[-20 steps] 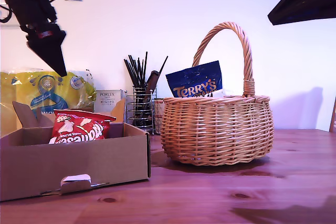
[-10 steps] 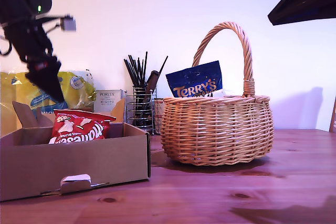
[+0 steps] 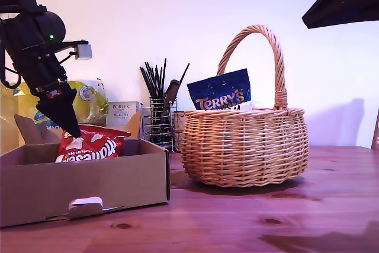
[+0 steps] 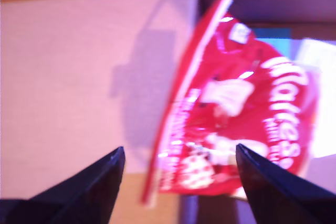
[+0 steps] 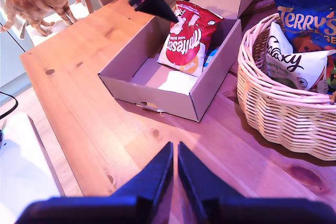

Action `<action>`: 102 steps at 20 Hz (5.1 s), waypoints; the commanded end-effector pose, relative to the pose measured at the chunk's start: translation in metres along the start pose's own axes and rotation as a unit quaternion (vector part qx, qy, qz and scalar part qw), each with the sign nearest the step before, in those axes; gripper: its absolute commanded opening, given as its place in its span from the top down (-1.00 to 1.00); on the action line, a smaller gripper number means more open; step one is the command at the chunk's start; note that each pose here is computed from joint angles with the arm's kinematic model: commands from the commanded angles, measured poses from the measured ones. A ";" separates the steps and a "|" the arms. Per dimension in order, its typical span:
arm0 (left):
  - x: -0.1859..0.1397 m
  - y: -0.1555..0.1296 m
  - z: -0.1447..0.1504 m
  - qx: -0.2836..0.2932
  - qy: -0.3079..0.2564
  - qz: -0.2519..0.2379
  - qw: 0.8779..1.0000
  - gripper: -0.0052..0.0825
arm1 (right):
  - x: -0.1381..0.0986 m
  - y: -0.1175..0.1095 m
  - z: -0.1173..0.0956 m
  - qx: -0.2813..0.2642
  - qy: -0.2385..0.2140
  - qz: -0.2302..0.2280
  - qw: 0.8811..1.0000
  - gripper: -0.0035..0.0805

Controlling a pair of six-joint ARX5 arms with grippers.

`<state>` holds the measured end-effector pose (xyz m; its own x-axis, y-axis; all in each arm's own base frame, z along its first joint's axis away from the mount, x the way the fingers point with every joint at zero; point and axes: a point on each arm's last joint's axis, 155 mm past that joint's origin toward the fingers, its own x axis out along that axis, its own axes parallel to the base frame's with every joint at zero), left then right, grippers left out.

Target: Move the bags of Easter eggs from the cardboard box on the left into the woven basket on the right side.

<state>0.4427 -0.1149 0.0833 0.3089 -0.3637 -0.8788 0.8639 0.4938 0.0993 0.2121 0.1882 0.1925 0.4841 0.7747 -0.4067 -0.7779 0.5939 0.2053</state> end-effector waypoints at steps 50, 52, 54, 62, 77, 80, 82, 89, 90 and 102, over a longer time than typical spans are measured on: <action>0.052 -0.086 -0.023 -0.544 0.180 0.086 0.815 -0.92 | -0.002 0.009 0.009 -0.008 -0.011 0.021 1.000 0.95; 0.070 -0.097 -0.019 -0.555 0.182 0.053 0.810 -0.92 | -0.002 0.011 0.009 -0.008 -0.011 0.025 1.000 0.95; 0.083 -0.107 -0.016 -0.566 0.185 0.026 0.803 -0.92 | -0.002 0.015 0.009 -0.009 -0.011 0.035 0.999 0.95; 0.102 -0.115 -0.002 -0.547 0.169 0.010 0.820 -0.89 | -0.002 0.015 0.011 -0.012 -0.016 0.035 0.999 0.95; 0.087 -0.109 -0.011 -0.511 0.181 0.012 0.840 0.71 | -0.002 0.015 0.010 -0.011 -0.014 0.035 0.999 0.95; 0.072 -0.105 -0.002 -0.499 0.164 0.012 0.851 0.72 | -0.002 0.015 0.010 -0.011 -0.014 0.035 0.999 0.95; 0.062 -0.102 0.005 -0.489 0.150 0.012 0.859 0.72 | -0.002 0.015 0.010 -0.011 -0.014 0.035 0.999 0.95; 0.021 -0.095 0.030 -0.465 0.099 0.014 0.880 0.78 | -0.002 0.015 0.010 -0.010 -0.014 0.035 0.999 0.95; 0.016 -0.094 0.033 -0.464 0.090 0.014 0.881 0.80 | -0.002 0.015 0.010 -0.010 -0.014 0.035 0.999 0.95; -0.029 -0.115 0.168 -0.403 -0.145 -0.156 0.890 0.83 | -0.002 0.015 0.010 -0.010 -0.014 0.034 0.999 0.95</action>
<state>0.4066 -0.2851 0.1695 0.2968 -0.6916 -0.6585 0.3739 0.7187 -0.5863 0.2043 0.1960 0.1978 0.4412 0.8120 -0.3821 -0.8095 0.5439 0.2210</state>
